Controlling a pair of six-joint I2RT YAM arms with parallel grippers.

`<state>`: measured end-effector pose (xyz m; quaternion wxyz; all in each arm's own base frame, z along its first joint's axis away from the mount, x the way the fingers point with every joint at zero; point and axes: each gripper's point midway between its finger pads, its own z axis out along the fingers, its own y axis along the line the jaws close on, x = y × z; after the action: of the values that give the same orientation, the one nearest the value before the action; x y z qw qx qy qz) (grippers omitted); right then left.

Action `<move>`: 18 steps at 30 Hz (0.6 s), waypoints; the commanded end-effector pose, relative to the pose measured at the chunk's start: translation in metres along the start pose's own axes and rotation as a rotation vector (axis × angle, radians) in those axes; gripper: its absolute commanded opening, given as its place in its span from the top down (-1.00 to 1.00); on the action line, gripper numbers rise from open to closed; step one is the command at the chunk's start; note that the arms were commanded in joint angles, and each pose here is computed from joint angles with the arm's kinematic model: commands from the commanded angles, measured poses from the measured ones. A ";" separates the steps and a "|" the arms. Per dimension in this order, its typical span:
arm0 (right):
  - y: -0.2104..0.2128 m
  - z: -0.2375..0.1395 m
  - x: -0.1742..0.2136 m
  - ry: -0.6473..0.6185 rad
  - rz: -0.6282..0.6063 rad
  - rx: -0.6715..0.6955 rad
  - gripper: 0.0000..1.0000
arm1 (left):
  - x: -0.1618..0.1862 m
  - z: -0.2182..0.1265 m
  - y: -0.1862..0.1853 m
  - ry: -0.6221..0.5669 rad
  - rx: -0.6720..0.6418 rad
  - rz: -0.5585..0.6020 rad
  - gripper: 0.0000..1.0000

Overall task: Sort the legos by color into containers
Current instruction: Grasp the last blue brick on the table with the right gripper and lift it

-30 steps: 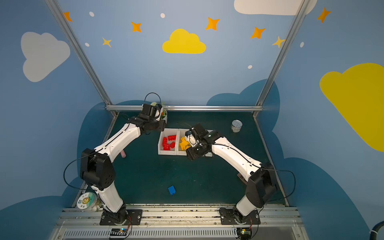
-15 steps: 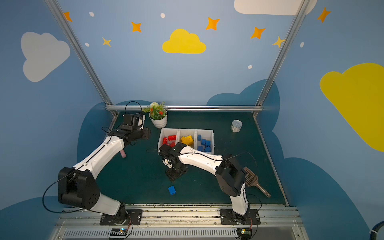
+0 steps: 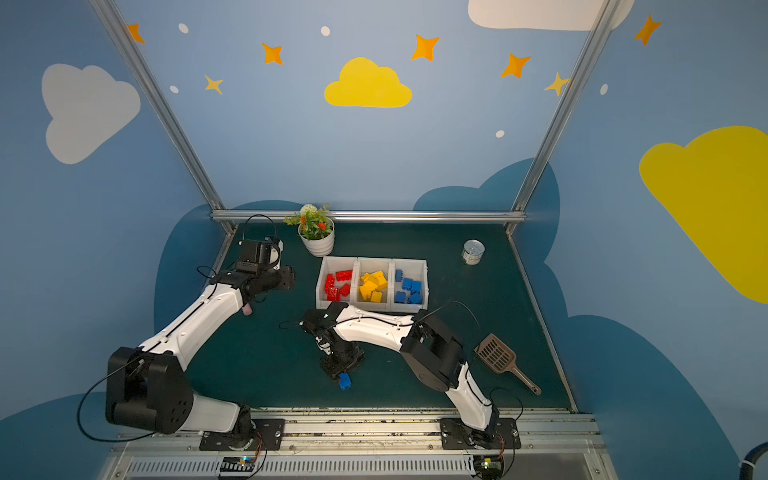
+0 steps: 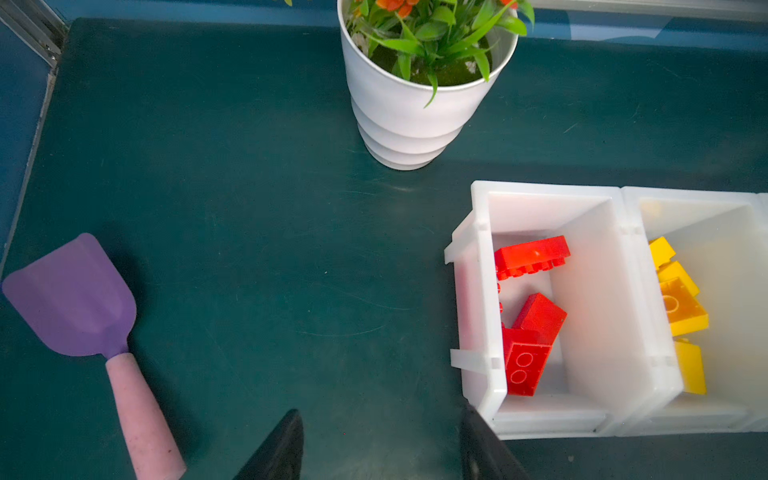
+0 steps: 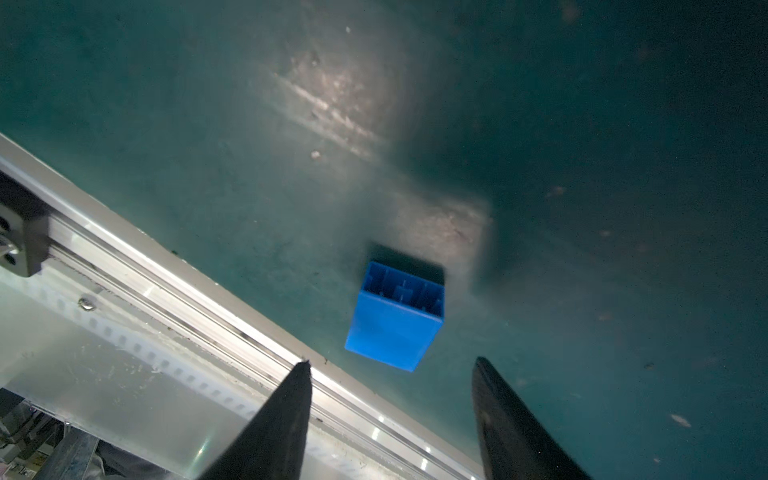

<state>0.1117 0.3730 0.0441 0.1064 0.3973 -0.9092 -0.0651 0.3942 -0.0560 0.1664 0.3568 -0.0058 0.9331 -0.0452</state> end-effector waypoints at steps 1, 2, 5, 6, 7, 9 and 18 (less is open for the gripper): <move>0.002 0.005 0.003 0.041 0.028 -0.001 -0.21 | -0.006 -0.009 -0.003 -0.034 0.019 -0.006 -0.21; 0.002 0.007 0.003 0.049 0.035 0.002 -0.20 | -0.005 -0.010 -0.003 -0.034 0.019 -0.006 -0.21; -0.001 0.010 0.002 0.059 0.053 0.018 -0.15 | -0.002 -0.009 -0.002 -0.030 0.019 -0.006 -0.21; -0.001 0.011 0.002 0.060 0.055 0.023 -0.13 | -0.001 -0.009 -0.002 -0.028 0.019 -0.007 -0.21; -0.002 0.011 0.002 0.063 0.059 0.028 -0.11 | 0.000 -0.009 -0.002 -0.025 0.020 -0.005 -0.21; -0.003 0.012 0.001 0.065 0.064 0.035 -0.07 | 0.002 -0.008 -0.002 -0.021 0.019 -0.002 -0.20; -0.002 0.018 -0.002 0.092 0.069 0.043 0.10 | 0.004 -0.008 -0.001 -0.018 0.014 0.008 -0.21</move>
<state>0.1127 0.3757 0.0282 0.1299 0.3735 -0.9177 -0.0386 0.3866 -0.0562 0.1636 0.3558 -0.0042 0.9333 -0.0485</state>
